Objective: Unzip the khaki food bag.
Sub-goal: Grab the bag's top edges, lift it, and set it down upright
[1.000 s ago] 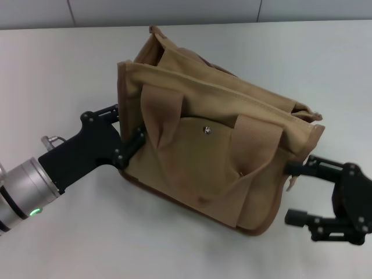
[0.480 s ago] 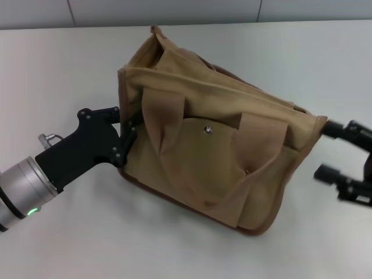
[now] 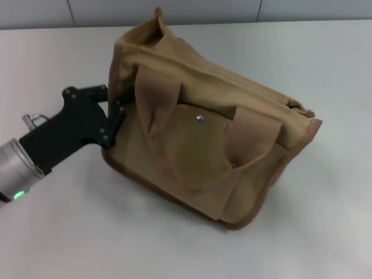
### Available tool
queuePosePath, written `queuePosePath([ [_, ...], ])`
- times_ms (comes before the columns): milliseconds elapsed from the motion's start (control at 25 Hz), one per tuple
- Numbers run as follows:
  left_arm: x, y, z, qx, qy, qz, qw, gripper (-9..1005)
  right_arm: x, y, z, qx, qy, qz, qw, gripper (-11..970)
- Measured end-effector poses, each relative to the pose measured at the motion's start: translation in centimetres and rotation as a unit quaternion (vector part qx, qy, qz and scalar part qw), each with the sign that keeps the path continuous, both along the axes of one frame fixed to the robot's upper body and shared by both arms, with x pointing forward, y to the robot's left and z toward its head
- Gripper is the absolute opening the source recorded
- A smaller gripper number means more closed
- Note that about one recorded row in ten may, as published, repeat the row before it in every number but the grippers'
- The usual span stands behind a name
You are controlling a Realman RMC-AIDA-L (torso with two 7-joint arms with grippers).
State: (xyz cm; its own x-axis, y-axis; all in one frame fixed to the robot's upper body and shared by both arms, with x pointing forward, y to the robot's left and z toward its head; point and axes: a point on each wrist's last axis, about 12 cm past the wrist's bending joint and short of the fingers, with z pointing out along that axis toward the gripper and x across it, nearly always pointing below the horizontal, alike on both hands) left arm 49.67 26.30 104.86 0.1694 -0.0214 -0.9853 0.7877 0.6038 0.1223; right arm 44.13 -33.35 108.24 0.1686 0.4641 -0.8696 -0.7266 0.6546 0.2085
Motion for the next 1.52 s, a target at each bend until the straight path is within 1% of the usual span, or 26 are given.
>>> queuePosePath([
  [120,0.5,0.1,1.0,-0.004,-0.029,-0.01,1.0,44,1.4,0.9,0.5,0.003,-0.012,0.014,1.0,809],
  [160,0.9,0.0,1.7,-0.007,-0.046,-0.02,0.999,44,2.4,1.5,0.7,0.003,-0.016,0.02,1.0,809],
  [200,1.1,0.1,2.1,-0.007,-0.056,-0.025,0.998,44,2.8,1.7,0.8,0.001,-0.018,0.02,1.0,808],
  [240,1.1,0.1,2.1,-0.007,-0.056,-0.025,0.998,44,3.3,2.0,1.0,-0.004,-0.021,0.02,1.0,808],
  [280,1.4,0.1,2.8,-0.008,-0.075,-0.033,0.997,44,3.8,2.2,1.1,-0.009,-0.023,0.022,0.999,808],
  [320,1.4,0.1,2.8,-0.008,-0.075,-0.033,0.997,44,4.2,2.4,1.2,-0.015,-0.023,0.024,0.999,807],
  [360,1.7,0.1,3.4,-0.011,-0.091,-0.04,0.995,44,4.6,2.7,1.3,-0.021,-0.022,0.032,0.999,807],
  [440,1.8,0.1,3.7,-0.014,-0.1,-0.042,0.994,44,5.0,3.1,1.4,-0.029,-0.022,0.044,0.998,806],
  [520,2.0,0.1,4.1,-0.016,-0.111,-0.046,0.993,44,5.4,3.8,1.6,-0.045,-0.024,0.072,0.996,806],
  [560,2.3,0.1,4.5,-0.013,-0.12,-0.049,0.991,44,5.9,4.4,1.8,-0.062,-0.023,0.096,0.993,806],
  [680,2.4,0.0,4.7,-0.013,-0.128,-0.053,0.99,44,6.4,4.9,1.7,-0.077,-0.02,0.101,0.992,805],
  [760,2.6,-0.2,4.9,-0.013,-0.133,-0.057,0.989,44,7.1,5.4,1.4,-0.097,-0.012,0.098,0.99,804],
  [840,2.6,-0.2,5.0,-0.013,-0.134,-0.057,0.989,44,7.3,5.7,1.4,-0.103,-0.009,0.103,0.989,803],
  [920,2.6,-0.2,5.0,-0.014,-0.134,-0.058,0.989,44,7.6,6.5,1.2,-0.112,-0.004,0.122,0.986,803],
  [960,2.5,-0.3,4.9,-0.015,-0.134,-0.059,0.989,44,7.4,7.4,1.0,-0.12,-0.003,0.149,0.982,802],
  [1000,2.5,-0.3,4.9,-0.015,-0.134,-0.059,0.989,44,7.4,7.4,1.0,-0.12,-0.003,0.149,0.982,802],
  [1120,2.5,-0.4,4.9,-0.016,-0.133,-0.059,0.989,44,6.6,8.7,0.6,-0.127,-0.027,0.177,0.976,801],
  [1160,2.5,-0.5,4.9,-0.017,-0.133,-0.06,0.989,44,6.1,9.2,0.3,-0.128,-0.045,0.175,0.975,801],
  [1240,2.5,-0.5,4.9,-0.017,-0.133,-0.06,0.989,44,5.9,9.4,0.1,-0.129,-0.053,0.171,0.975,800],
  [1280,2.5,-0.6,4.8,-0.018,-0.132,-0.061,0.989,44,5.5,9.9,-0.3,-0.138,-0.076,0.152,0.976,800],
  [1320,2.5,-0.6,4.8,-0.018,-0.132,-0.061,0.989,44,5.5,9.9,-0.3,-0.138,-0.076,0.152,0.976,800],
  [1360,2.5,-0.6,4.8,-0.018,-0.132,-0.061,0.989,44,5.1,10.4,-0.7,-0.149,-0.101,0.131,0.975,799],
  [1400,2.5,-0.6,4.8,-0.018,-0.132,-0.061,0.989,44,5.1,10.4,-0.7,-0.149,-0.101,0.131,0.975,799],
  [1520,2.4,-0.6,4.8,-0.019,-0.132,-0.062,0.989,44,4.7,11.3,-1.0,-0.161,-0.131,0.111,0.972,798],
])
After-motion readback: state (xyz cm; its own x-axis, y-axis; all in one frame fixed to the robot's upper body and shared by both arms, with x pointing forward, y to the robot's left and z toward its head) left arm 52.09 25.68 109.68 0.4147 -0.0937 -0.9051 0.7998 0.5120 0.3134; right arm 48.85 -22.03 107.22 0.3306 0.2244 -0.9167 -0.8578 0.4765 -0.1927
